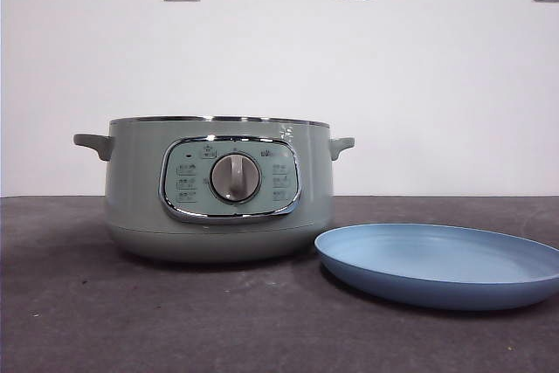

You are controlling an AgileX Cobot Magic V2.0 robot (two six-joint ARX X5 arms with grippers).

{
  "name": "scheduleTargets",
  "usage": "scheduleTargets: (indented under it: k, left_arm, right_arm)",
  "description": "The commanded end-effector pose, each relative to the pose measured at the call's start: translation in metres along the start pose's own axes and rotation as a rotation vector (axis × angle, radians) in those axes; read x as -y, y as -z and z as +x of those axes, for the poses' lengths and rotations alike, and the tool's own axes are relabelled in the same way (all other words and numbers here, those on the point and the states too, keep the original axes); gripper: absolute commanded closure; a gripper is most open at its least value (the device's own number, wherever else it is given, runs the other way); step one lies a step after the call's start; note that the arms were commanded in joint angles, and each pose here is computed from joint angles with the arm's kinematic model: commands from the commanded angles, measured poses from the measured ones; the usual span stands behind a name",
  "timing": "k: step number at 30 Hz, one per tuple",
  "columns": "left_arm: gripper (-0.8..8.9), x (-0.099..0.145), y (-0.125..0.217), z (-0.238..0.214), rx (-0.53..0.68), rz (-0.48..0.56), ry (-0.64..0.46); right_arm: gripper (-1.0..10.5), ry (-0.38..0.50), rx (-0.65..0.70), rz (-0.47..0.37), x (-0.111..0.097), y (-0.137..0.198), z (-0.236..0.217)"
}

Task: Take the potato out from the steamer,put the potato on the plate,close the lid

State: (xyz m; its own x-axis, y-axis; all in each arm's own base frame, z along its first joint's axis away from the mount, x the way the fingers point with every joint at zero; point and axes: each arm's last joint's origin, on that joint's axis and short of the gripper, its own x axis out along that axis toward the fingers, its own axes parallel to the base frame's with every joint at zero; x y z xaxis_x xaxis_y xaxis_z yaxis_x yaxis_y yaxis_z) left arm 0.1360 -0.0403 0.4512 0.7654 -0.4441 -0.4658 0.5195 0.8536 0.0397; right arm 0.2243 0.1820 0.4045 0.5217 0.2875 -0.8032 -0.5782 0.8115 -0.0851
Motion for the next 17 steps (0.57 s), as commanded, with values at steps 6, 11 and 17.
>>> scheduleTargets:
  k: [6,11,17]
  left_arm:
    - [8.22,0.0,-0.006,-0.004,0.067,0.022,0.003]
    - [8.22,0.0,-0.006,-0.004,0.066,0.022,0.003]
    - [8.22,0.001,-0.007,-0.003,0.069,0.022,0.03]
  right_arm:
    - [9.6,0.034,-0.045,0.084,0.014,0.052,0.038]
    - [9.6,0.059,-0.083,0.151,0.023,0.096,0.08]
    - [9.6,0.003,-0.059,0.214,0.025,0.13,0.125]
